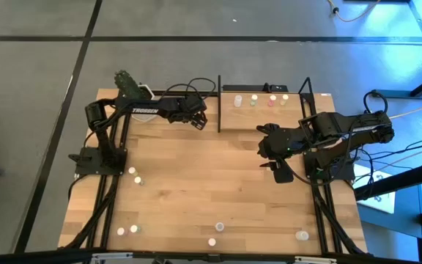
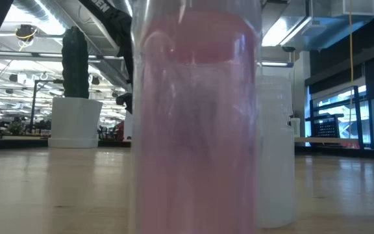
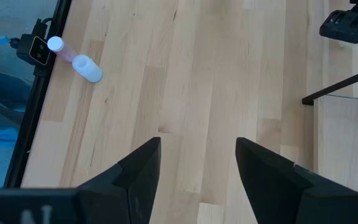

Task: Pick and place medicine bottles onto shelf by color
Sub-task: Put the top yellow pill bottle on the shelf aligned with the other yellow pill bottle

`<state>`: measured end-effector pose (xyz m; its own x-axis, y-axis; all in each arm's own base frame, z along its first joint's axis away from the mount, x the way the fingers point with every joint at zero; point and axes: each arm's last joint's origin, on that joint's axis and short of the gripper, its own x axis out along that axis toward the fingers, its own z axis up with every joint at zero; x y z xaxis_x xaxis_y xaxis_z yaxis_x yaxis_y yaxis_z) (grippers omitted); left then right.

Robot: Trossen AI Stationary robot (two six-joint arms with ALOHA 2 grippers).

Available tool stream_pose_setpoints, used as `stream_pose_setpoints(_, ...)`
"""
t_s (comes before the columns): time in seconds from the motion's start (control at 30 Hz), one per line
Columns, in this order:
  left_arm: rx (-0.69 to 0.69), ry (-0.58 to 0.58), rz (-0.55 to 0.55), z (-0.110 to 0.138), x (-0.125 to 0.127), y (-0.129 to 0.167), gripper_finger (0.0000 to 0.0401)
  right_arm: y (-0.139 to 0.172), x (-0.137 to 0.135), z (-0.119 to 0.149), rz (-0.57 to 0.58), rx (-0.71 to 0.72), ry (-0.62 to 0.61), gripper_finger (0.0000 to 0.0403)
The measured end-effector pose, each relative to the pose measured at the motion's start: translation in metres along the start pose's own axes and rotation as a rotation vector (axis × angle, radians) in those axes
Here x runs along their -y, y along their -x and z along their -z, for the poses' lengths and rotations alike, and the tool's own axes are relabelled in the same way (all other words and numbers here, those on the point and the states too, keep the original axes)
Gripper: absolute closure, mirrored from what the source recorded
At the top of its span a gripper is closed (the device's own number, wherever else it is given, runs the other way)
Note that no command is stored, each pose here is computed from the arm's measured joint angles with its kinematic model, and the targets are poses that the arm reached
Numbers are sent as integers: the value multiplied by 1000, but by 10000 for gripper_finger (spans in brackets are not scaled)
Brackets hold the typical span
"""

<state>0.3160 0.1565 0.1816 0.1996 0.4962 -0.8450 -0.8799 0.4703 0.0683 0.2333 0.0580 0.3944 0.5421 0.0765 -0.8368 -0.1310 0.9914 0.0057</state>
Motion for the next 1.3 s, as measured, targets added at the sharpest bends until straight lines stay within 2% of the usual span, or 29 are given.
stream_pose_setpoints(0.2, 19, -21, -30, -1, -1, 0, 175, 0, 0, 0, 0, 0, 0, 194)
stream_pose_setpoints(0.97, 12, -36, -20, 0, -1, 0, 334, 0, 0, 0, 0, 0, -1, 194)
stream_pose_setpoints(1.17, 3, -33, -12, 1, 0, 1, 353, 0, 0, 0, 0, 0, -1, 194)
stream_pose_setpoints(1.3, -50, -34, 24, 5, 1, 4, 357, 0, 0, 0, 0, -1, 0, 194)
